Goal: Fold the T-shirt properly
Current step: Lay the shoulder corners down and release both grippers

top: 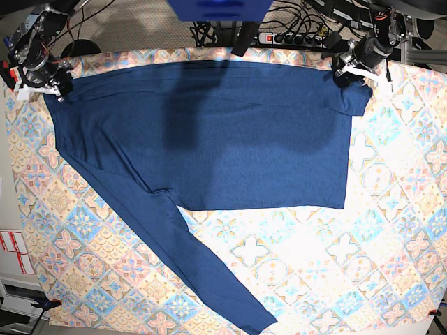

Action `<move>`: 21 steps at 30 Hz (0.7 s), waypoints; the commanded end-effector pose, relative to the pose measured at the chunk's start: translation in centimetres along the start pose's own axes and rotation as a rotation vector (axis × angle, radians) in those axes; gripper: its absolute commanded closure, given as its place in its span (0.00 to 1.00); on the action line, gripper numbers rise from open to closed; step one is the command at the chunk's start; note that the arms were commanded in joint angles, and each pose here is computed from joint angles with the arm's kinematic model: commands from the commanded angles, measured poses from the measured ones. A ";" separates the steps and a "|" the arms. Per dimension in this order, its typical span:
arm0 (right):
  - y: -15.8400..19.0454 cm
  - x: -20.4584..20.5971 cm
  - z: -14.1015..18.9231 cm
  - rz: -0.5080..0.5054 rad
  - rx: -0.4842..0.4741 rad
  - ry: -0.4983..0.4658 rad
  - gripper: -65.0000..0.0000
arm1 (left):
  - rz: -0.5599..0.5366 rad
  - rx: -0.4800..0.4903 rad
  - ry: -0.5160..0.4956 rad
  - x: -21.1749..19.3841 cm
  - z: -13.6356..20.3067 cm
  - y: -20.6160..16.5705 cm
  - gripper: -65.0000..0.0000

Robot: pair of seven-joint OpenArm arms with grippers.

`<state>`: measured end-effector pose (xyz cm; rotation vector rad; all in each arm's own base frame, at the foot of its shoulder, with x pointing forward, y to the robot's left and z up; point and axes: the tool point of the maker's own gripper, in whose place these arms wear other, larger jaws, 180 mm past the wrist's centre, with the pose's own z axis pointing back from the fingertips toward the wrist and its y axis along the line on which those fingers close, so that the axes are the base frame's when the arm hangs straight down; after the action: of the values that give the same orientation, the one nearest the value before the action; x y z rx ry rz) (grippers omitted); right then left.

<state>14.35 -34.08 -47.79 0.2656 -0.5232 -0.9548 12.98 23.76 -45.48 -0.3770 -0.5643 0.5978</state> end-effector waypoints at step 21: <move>-3.7 0.7 1.4 0.007 -0.144 -0.039 0.99 | 0.010 0.020 -0.011 0.3 0.0 0.9 0.82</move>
<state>12.38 -35.27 -48.18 0.1846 -0.5124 -0.9879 12.58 24.08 -46.25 -0.3670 -0.5442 0.6201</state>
